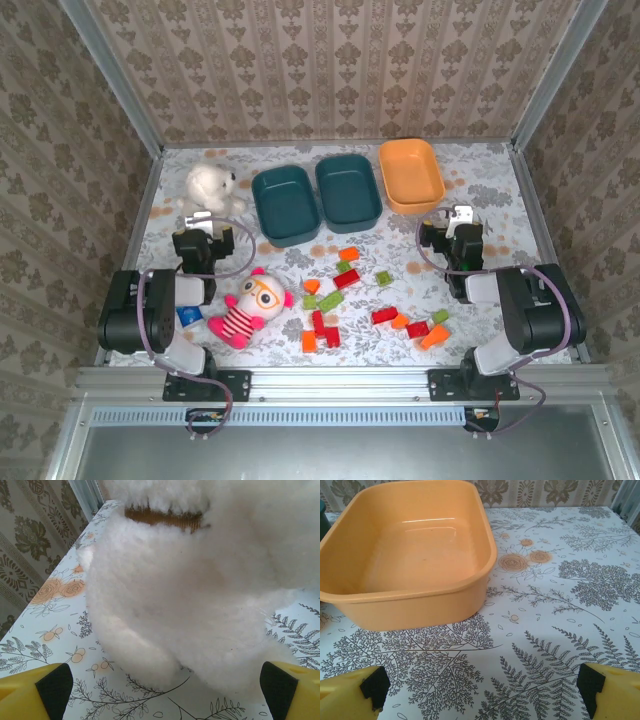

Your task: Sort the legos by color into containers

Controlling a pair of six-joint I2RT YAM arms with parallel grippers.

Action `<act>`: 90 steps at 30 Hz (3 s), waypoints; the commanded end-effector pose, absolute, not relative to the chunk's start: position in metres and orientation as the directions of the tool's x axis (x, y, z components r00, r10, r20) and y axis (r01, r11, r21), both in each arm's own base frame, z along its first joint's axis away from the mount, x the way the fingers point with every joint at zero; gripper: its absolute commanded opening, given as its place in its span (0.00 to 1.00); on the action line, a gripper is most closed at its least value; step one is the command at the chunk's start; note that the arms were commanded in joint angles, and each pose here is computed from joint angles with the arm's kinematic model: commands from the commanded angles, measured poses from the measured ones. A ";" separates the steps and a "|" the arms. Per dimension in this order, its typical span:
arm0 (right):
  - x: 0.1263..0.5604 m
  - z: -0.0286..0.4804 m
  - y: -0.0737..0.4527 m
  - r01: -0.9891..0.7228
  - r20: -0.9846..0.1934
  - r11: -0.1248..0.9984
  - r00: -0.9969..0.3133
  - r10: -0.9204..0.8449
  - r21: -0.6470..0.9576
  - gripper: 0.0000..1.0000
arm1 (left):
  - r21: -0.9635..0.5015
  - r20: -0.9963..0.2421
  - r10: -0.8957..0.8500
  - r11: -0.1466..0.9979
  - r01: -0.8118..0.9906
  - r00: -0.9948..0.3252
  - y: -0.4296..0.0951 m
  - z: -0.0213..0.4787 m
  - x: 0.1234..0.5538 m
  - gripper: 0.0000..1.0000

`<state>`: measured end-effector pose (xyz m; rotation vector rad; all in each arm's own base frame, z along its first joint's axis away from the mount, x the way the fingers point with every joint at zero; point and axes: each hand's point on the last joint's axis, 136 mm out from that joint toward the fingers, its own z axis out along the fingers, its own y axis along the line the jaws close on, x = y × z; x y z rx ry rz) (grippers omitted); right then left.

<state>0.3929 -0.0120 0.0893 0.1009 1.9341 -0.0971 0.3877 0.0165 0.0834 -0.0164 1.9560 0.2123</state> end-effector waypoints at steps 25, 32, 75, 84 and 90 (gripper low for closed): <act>0.399 0.099 -0.011 0.108 -0.943 0.994 -0.333 0.031 -0.005 1.00 | 0.127 -0.939 0.078 0.984 -0.128 -0.336 0.016 0.098 0.395 1.00; 0.396 0.147 -0.023 0.201 -0.938 0.979 -0.344 0.042 -0.030 1.00 | 0.171 -0.961 0.112 0.959 -0.224 -0.255 0.018 0.157 0.370 1.00; 0.183 0.059 0.046 0.768 0.003 0.607 -0.621 0.784 0.206 0.64 | -0.395 -0.641 0.240 0.712 0.581 -0.729 -0.290 0.191 0.189 0.98; 0.173 0.039 0.040 0.792 0.034 0.592 -0.602 0.798 0.146 0.54 | -0.401 -0.641 0.248 0.699 0.592 -0.726 -0.298 0.192 0.189 0.98; 0.169 0.031 0.040 0.800 0.047 0.586 -0.595 0.802 0.131 0.49 | -0.404 -0.640 0.245 0.699 0.590 -0.728 -0.302 0.192 0.191 0.98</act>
